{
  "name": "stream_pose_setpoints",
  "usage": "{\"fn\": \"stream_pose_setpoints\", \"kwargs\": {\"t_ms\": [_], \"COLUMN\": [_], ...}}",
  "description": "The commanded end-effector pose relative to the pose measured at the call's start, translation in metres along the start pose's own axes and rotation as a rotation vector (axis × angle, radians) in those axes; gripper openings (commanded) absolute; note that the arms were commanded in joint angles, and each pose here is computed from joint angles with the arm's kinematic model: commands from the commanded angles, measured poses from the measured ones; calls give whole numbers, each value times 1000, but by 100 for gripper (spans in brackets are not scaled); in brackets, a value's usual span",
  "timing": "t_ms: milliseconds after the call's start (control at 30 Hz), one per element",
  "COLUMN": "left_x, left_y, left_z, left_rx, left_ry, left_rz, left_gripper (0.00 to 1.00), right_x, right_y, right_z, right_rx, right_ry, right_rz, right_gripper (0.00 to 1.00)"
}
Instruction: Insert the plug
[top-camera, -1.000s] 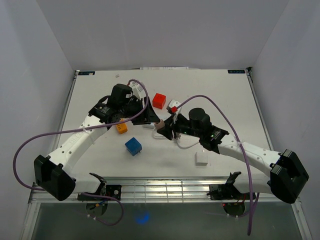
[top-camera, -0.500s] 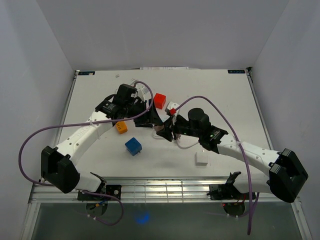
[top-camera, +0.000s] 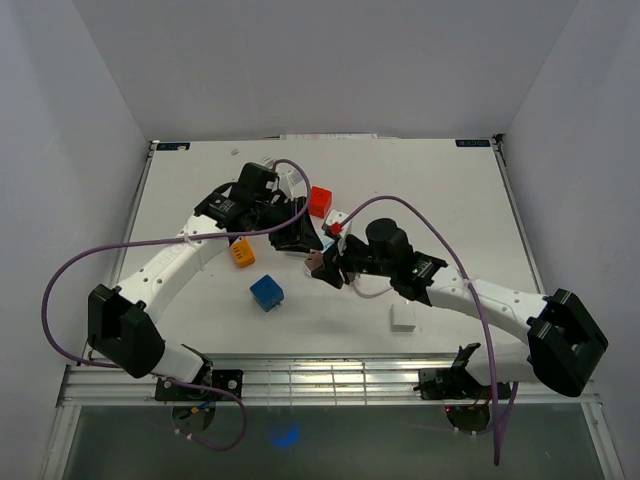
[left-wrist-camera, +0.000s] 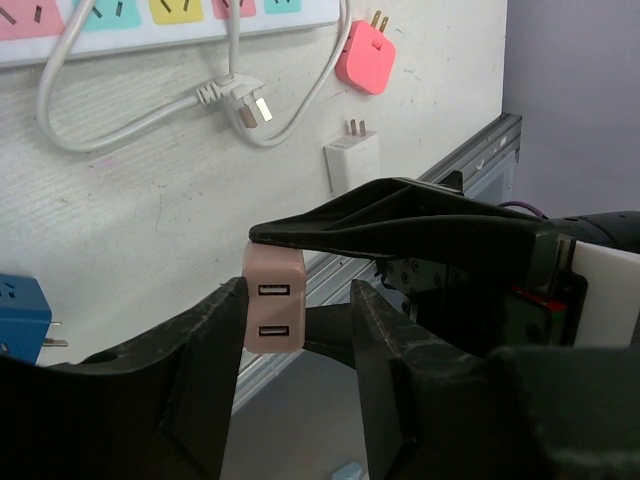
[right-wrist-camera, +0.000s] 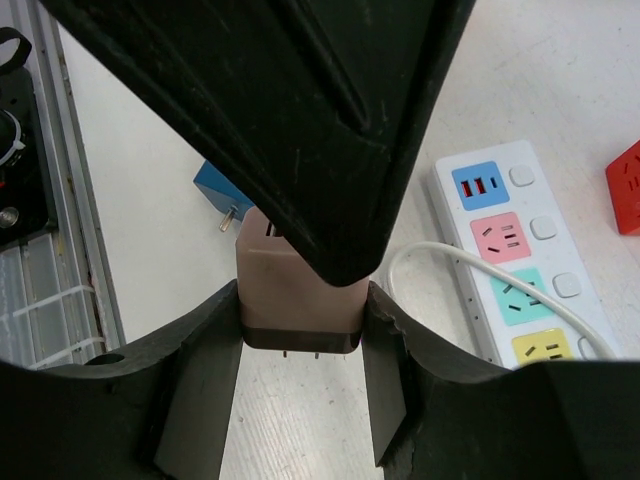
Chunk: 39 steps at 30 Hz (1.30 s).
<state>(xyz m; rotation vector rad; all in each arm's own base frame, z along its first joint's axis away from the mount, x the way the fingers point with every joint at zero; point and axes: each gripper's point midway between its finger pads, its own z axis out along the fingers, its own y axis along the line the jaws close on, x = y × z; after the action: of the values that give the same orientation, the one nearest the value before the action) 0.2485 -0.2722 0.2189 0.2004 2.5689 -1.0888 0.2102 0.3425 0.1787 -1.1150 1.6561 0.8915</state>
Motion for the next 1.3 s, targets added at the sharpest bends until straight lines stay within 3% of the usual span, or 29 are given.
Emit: {"fn": "stream_pose_setpoints", "kwargs": {"t_ms": [0,867,1267], "left_x": [-3,22,19], "left_y": [-7,16,8], "left_z": [-7,5,10], "left_rx": [5,-28,23], "left_ry": [-5,70,78], "left_rz": [30,7,16], "left_gripper": [52,59,42], "right_x": [-23,-27,-25], "right_y": [0,-3,-1], "right_z": [5,8,10], "right_rx": [1,29,13], "right_ry": [-36,-37,-31], "right_rz": [-47,-63,-61], "right_gripper": [23,22,22]}}
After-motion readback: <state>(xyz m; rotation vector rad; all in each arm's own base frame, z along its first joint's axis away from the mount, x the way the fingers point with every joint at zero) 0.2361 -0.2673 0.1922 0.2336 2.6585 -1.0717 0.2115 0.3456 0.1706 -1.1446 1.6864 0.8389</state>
